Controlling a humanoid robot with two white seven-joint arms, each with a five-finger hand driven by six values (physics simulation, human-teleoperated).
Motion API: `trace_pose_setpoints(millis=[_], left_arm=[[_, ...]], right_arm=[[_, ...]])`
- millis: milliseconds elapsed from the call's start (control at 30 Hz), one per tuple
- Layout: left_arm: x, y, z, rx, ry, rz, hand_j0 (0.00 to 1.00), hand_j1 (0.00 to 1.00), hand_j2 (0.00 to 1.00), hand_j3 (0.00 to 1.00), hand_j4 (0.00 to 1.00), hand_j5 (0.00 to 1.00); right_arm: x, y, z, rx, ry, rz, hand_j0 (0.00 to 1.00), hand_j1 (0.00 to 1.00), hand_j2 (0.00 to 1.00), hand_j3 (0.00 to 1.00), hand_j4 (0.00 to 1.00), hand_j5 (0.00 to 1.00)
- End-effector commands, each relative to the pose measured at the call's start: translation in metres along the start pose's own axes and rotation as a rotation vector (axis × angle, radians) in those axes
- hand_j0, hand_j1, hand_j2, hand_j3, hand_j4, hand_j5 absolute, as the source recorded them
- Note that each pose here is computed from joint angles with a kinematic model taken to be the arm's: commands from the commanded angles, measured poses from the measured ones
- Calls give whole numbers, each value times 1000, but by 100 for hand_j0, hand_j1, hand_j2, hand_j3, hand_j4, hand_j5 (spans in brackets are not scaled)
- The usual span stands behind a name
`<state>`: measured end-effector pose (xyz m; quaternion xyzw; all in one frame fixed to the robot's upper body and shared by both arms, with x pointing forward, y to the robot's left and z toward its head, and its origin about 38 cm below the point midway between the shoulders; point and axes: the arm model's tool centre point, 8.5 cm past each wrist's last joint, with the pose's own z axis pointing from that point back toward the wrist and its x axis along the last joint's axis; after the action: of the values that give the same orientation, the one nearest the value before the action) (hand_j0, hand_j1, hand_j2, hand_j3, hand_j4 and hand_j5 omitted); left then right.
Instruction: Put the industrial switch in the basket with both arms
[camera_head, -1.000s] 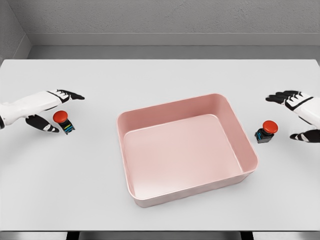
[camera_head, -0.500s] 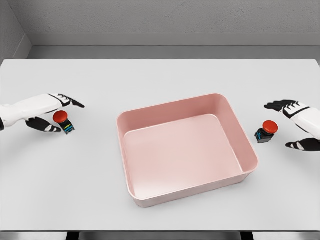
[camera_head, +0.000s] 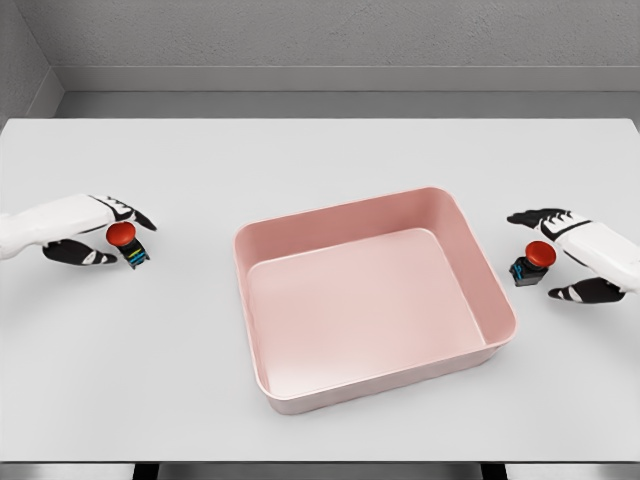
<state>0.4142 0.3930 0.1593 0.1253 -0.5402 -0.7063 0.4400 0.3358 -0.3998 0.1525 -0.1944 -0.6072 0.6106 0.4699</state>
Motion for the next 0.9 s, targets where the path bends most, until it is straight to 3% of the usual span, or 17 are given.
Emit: trace_pose_setpoints(millis=[0,200,500,667,800,867], left_arm=[[-1,1,2,4,4,3,75,75,75,75,75,75],[2,2,1,6,-4,1,69,69,69,69,69,69],[6,2,-1,6,-18,-1,50,50,50,50,50,50],[6,3,-1,8,-18,-3,49,49,49,49,49,49],[11,6,-3,14,-35,-12,50,50,50,50,50,50],[15,8,-4,17,-46,-19,50,50,50,50,50,50]], right_arm=[[-3,4,0,6,11,-9,100,100,100,100,100,100],[-11,6,-3,2,27,-34,100,100,100,100,100,100],[-11,16,-17,17,18,-57,100,100,100,100,100,100],[-12,18,-17,20,24,-60,99,99,99,99,99,99],[-13,18,-16,25,27,-53,61,61,61,61,61,61],[-12,18,-17,24,25,-53,54,54,54,54,54,54]])
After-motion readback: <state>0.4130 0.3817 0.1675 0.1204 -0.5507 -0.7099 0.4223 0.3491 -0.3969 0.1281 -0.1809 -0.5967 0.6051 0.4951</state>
